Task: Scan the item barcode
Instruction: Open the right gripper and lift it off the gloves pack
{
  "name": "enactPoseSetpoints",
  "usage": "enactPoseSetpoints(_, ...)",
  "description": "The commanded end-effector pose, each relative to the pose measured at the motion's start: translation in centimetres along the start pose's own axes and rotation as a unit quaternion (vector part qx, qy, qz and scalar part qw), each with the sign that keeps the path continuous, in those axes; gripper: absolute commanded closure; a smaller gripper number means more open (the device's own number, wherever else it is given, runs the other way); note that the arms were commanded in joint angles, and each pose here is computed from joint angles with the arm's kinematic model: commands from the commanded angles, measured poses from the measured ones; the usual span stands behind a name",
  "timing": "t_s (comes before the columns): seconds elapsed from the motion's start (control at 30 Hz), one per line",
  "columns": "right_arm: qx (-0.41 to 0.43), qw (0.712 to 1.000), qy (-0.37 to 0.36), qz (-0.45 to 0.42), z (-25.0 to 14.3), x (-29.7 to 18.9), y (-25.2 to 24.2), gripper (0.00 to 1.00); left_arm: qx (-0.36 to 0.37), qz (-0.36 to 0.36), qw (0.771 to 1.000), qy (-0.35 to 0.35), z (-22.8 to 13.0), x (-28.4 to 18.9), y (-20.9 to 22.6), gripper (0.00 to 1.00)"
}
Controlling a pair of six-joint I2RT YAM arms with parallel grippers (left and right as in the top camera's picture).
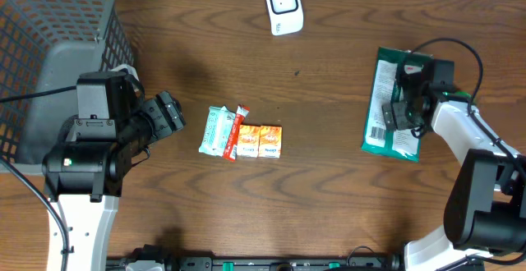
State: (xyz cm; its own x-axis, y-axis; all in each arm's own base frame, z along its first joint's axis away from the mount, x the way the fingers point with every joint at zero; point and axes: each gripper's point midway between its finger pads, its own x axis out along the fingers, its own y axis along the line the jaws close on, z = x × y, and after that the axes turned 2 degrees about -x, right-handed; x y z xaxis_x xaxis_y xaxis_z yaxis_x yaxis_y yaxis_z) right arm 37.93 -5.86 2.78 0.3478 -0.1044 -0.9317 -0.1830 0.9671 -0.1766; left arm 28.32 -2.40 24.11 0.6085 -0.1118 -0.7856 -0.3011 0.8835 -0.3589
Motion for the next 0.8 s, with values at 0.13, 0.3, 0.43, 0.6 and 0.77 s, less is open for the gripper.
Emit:
enactPoseSetpoints(0.13, -0.016, 0.997, -0.06, 0.038, 4.7, -4.4, 3.0, 0.05, -0.001, 0.004, 1.0, -0.006, 0.4, -0.2, 0.1, 0.15)
enactPoseSetpoints(0.3, -0.005, 0.976, -0.089, 0.199, 5.9, -5.9, 10.7, 0.61, -0.001, 0.004, 1.0, -0.006, 0.4, -0.2, 0.1, 0.15)
enactPoseSetpoints(0.43, -0.001, 0.972, -0.087, 0.219, 5.6, -4.8, 13.7, 0.86, -0.001, 0.004, 1.0, -0.006, 0.4, -0.2, 0.1, 0.15)
enactPoseSetpoints(0.6, -0.023, 0.984, -0.089, 0.151, 4.2, -1.1, 14.5, 0.82, -0.001, 0.004, 1.0, -0.006, 0.4, -0.2, 0.1, 0.15)
enactPoseSetpoints(0.77, 0.0, 0.998, -0.06, 0.033, 2.0, 1.4, 11.1, 0.82, -0.001, 0.004, 1.0, -0.006, 0.4, -0.2, 0.1, 0.14)
